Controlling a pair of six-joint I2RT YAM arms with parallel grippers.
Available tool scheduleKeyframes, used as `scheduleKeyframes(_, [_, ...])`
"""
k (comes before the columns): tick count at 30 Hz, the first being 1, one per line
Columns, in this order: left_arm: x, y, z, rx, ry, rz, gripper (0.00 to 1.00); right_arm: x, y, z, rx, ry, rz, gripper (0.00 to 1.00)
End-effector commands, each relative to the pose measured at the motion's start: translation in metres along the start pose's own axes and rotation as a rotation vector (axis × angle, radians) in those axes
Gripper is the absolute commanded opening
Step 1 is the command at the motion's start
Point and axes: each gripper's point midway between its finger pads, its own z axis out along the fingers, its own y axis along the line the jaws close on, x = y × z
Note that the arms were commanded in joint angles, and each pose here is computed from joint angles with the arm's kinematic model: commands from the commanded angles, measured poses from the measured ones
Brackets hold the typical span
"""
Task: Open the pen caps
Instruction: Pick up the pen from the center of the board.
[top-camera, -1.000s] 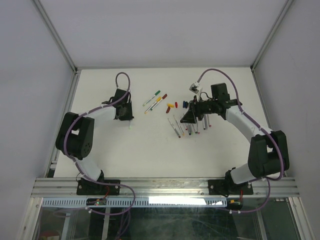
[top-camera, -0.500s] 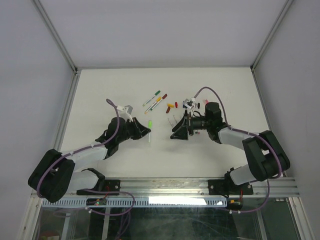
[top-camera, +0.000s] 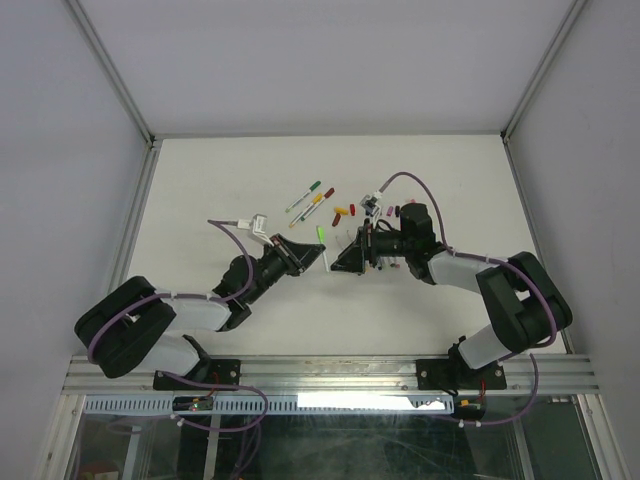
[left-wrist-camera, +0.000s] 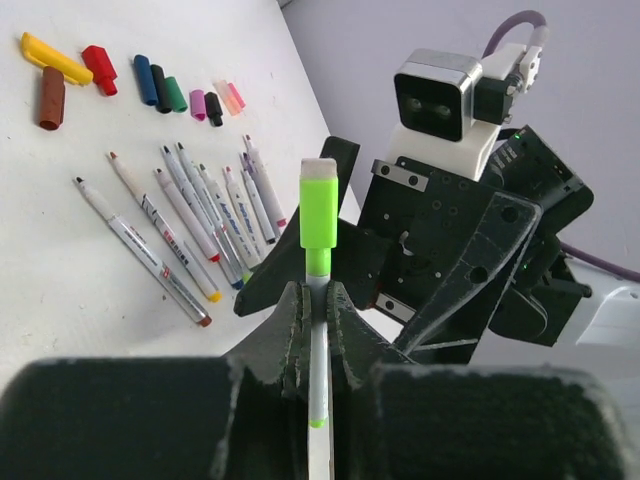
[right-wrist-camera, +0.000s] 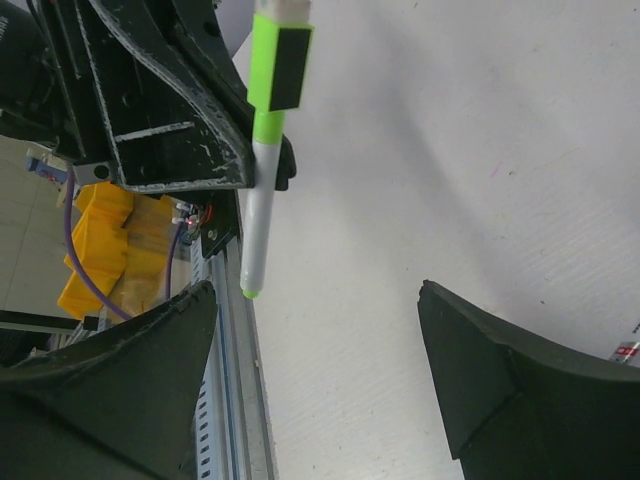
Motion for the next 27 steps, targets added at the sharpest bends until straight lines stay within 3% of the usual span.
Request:
scheduleKeyframes(1, [-0.023,-0.032,0.009,0.102,-0.132,-0.056,0.00,-0.028,0.028,0.001,-0.085,-0.062,-0.082,0.83])
scheduleKeyframes(13, [-0.005,-0.038,0.018,0.110,-0.109,-0.062,0.00,-0.024,0.032,0.009,-0.091,-0.029,-0.065,0.60])
scheduleKeyframes(19, [0.003,-0.037,0.020,0.120,-0.101,-0.063,0.00,-0.027,0.034,0.009,-0.091,-0.026,-0.061,0.60])
scheduleKeyframes(20, [0.001,-0.040,0.019,0.131,-0.109,-0.062,0.00,-0.026,0.035,0.009,-0.102,-0.014,-0.069,0.22])
scheduleKeyframes(21, [0.000,-0.040,0.018,0.134,-0.113,-0.060,0.00,-0.026,0.034,0.009,-0.099,-0.004,-0.070,0.08])
scheduleKeyframes(23, [-0.003,-0.042,0.016,0.140,-0.122,-0.050,0.00,-0.023,0.033,0.009,-0.098,0.014,-0.059,0.00])
scheduleKeyframes(27, [-0.005,-0.043,0.013,0.131,-0.127,-0.034,0.00,-0.020,0.033,0.011,-0.111,0.030,-0.040,0.02])
